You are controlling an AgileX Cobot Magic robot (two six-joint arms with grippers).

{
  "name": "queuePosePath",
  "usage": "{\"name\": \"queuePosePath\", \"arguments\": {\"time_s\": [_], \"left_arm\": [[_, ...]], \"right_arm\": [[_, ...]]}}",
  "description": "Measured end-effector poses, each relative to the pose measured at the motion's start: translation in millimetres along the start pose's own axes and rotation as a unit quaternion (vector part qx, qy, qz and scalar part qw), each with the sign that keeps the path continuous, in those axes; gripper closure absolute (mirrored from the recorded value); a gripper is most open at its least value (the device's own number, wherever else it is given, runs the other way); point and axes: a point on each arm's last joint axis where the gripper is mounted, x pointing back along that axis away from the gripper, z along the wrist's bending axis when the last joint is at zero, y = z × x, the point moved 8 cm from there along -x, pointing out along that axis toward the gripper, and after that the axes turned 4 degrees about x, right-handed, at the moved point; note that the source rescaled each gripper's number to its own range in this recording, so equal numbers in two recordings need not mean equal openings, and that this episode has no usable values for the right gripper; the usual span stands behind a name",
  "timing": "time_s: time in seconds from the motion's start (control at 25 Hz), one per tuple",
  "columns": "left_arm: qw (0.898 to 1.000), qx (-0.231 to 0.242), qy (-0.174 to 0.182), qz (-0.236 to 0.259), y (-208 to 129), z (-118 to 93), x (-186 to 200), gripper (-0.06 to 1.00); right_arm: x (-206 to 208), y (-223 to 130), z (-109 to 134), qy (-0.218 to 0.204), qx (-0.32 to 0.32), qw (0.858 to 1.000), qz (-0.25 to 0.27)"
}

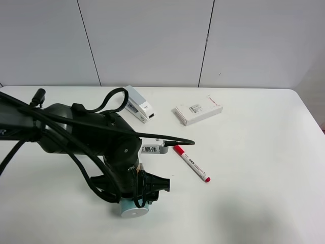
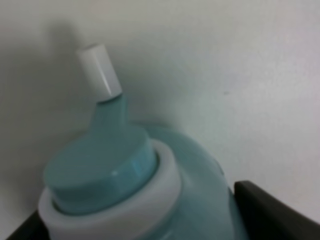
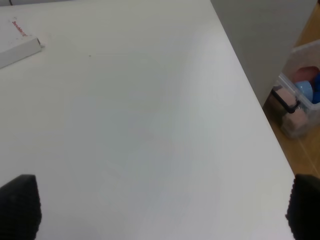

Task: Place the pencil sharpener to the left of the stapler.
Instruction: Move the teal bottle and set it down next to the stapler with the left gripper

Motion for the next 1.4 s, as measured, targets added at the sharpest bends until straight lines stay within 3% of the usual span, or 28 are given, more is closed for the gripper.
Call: {"name": "queuePosePath", "arguments": {"time_s": [0.24, 0.48, 0.8, 1.0, 1.2, 1.4], "left_arm": [[1.000, 0.000, 0.005, 0.004, -1.6, 1.9, 1.8, 0.90], [1.000, 0.002, -0.012, -0.017, 9.9, 3.4, 18.7, 0.90], [0.998, -0.026, -0.001, -0.062, 55.6, 6.5, 51.3, 0.90], [0.991, -0.047, -0.025, -0.122, 108.9, 1.9, 91.3, 0.90], [0.987, -0.053, -0.021, -0.150, 150.4, 22.8, 112.6, 0.90], [0.989, -0.048, 0.009, -0.137, 183.3, 56.0, 97.1, 0.90]], "right_arm": [[0.0, 0.0, 0.0, 0.000, 0.000, 1.000, 0.000], [0.0, 0.0, 0.0, 0.000, 0.000, 1.000, 0.000], [0.0, 0.0, 0.0, 0.000, 0.000, 1.000, 0.000], [0.0, 0.0, 0.0, 0.000, 0.000, 1.000, 0.000], [0.0, 0.0, 0.0, 0.000, 0.000, 1.000, 0.000], [0.0, 0.0, 0.0, 0.000, 0.000, 1.000, 0.000]]}}
